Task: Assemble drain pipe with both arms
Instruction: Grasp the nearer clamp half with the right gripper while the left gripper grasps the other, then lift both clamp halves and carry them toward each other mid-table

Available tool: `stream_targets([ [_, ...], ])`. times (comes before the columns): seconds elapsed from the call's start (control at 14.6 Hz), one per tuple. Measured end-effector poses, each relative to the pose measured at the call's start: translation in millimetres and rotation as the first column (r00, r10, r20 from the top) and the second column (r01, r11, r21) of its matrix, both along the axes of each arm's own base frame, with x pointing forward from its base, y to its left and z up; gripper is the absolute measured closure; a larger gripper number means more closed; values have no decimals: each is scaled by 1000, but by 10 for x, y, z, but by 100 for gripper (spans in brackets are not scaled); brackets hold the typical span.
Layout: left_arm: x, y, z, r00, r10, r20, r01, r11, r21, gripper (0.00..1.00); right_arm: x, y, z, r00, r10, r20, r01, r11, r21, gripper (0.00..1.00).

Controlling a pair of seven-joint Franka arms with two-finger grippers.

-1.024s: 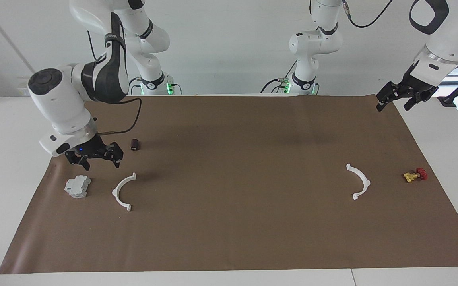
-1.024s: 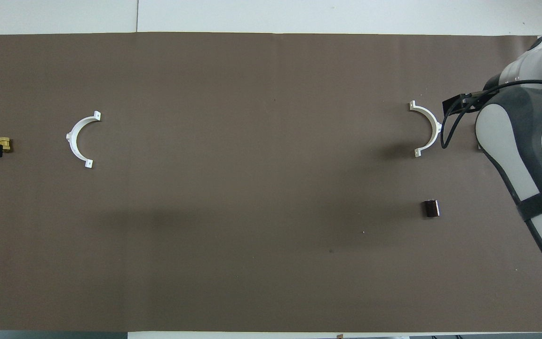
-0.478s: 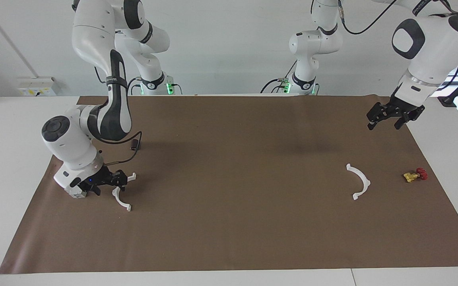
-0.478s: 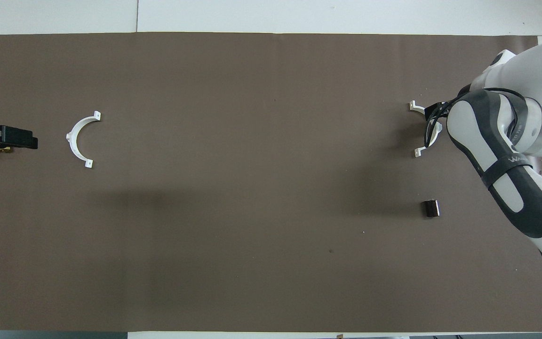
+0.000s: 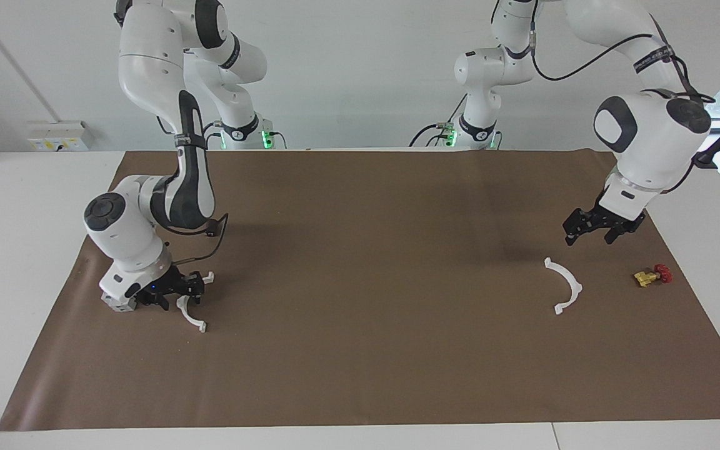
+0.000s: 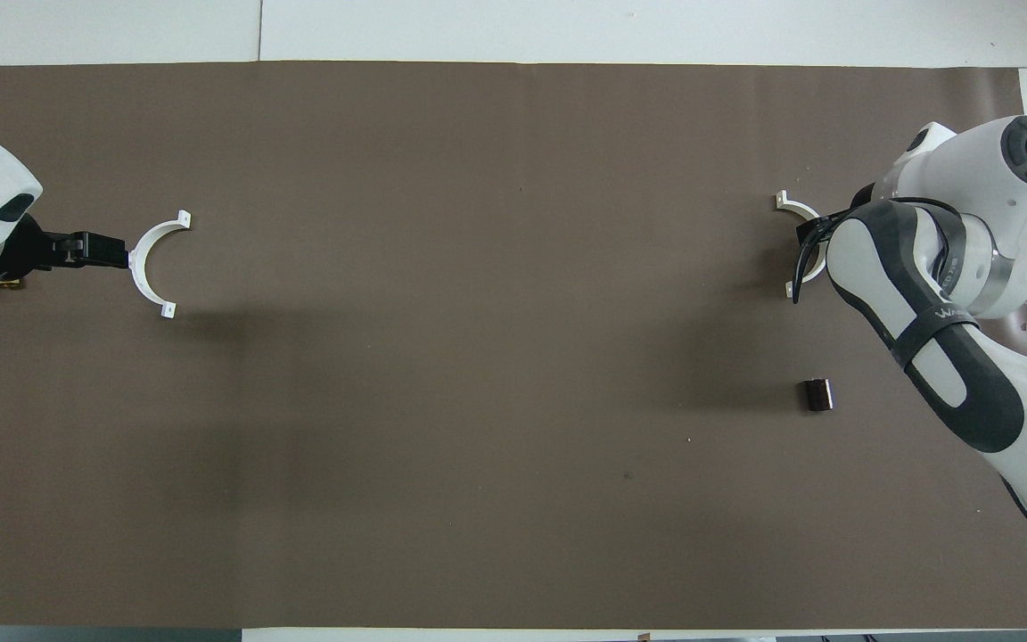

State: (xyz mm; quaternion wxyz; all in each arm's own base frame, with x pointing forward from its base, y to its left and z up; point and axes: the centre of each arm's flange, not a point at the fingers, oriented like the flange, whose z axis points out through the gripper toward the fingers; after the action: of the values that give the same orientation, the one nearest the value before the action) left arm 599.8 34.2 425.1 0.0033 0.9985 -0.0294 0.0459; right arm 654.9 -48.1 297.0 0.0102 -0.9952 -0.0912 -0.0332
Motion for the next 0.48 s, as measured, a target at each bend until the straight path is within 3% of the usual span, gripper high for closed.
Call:
stream_targets([
  [0.48,207,185,-674,1000,-7,22,7,1000,13,0,-44,-70,-65,1000,13,-2,-13,1000,-2,36],
])
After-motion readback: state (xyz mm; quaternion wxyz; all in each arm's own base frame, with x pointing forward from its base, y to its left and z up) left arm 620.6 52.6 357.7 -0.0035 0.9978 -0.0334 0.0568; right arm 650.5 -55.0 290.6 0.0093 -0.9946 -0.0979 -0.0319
